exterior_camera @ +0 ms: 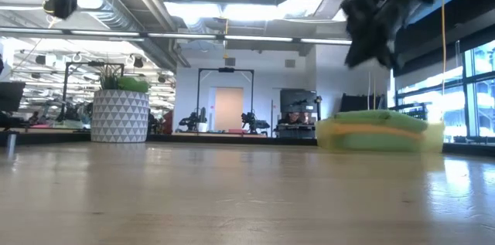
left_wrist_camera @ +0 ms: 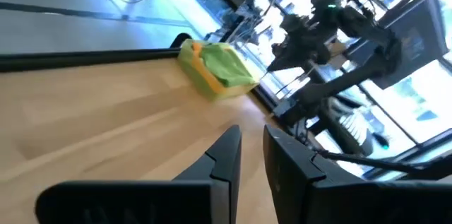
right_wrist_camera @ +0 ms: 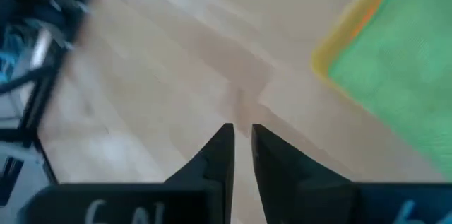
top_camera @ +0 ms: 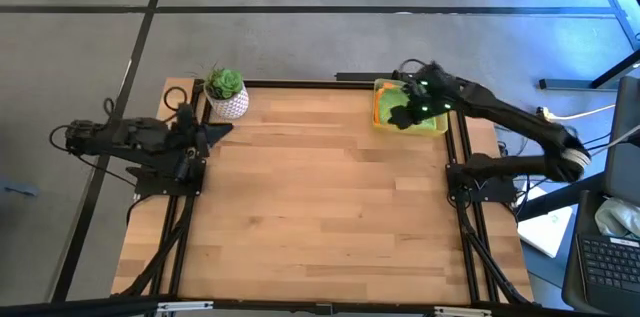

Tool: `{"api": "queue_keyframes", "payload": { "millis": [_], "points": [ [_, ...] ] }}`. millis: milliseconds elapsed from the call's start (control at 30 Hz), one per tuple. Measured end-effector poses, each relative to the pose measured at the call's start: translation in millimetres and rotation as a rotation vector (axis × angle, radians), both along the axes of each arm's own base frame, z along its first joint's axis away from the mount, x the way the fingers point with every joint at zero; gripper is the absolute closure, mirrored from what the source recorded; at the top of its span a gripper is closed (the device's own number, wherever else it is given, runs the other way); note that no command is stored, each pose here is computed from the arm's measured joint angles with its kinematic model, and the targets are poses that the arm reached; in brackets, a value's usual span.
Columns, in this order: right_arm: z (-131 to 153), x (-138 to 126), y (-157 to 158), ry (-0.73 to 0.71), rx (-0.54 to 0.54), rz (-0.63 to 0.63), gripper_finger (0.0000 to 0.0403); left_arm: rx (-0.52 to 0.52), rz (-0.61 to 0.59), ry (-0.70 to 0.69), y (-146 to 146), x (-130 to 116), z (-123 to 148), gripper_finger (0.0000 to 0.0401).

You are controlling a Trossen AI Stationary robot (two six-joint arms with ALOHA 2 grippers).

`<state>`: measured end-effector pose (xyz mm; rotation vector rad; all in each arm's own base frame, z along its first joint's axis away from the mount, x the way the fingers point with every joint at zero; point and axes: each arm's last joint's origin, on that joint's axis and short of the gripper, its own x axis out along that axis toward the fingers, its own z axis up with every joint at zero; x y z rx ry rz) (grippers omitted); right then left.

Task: Fold microfiber towels
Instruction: Return to Home Position

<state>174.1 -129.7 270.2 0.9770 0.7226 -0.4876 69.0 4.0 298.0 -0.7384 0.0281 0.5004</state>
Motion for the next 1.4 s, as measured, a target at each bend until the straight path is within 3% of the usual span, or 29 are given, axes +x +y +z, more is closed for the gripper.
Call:
{"api": "queue_keyframes", "payload": {
  "millis": [167,233,300,500,700,1033,1167,1233,1333,1400],
  "points": [
    [40,-31,33,-0.117,-0.257,-0.051,0.035,-0.038,0.008,-0.045,-1,5,-33,0.0346],
    [41,-43,43,-0.184,-0.293,-0.078,0.035,-0.062,0.015,-0.07,-1,8,-48,0.0346],
    [34,-51,52,-0.278,-0.267,-0.083,0.035,-0.09,0.015,-0.109,-2,10,-62,0.0346],
    [-23,-58,74,-0.562,-0.013,-0.005,0.035,-0.179,-0.023,-0.205,-5,16,-97,0.0346],
    [-67,-68,95,-0.761,0.113,-0.067,0.035,-0.262,-0.079,-0.24,-10,16,-113,0.0346],
    [-91,-75,125,-0.895,0.111,-0.147,0.035,-0.27,-0.108,-0.28,-21,18,-122,0.0348],
    [-104,-74,131,-0.813,-0.025,-0.116,0.035,-0.168,-0.059,-0.264,-23,18,-124,0.0372],
    [-104,-73,131,-0.779,-0.188,-0.045,0.035,-0.07,-0.019,-0.228,-22,17,-124,0.0391],
    [-107,-71,132,-0.696,-0.522,0.12,0.035,0.095,-0.048,-0.151,-22,17,-125,0.0396],
    [-107,-71,132,-0.669,-0.649,0.199,0.035,0.243,-0.063,-0.08,-22,17,-125,0.0389]
  ]
}}
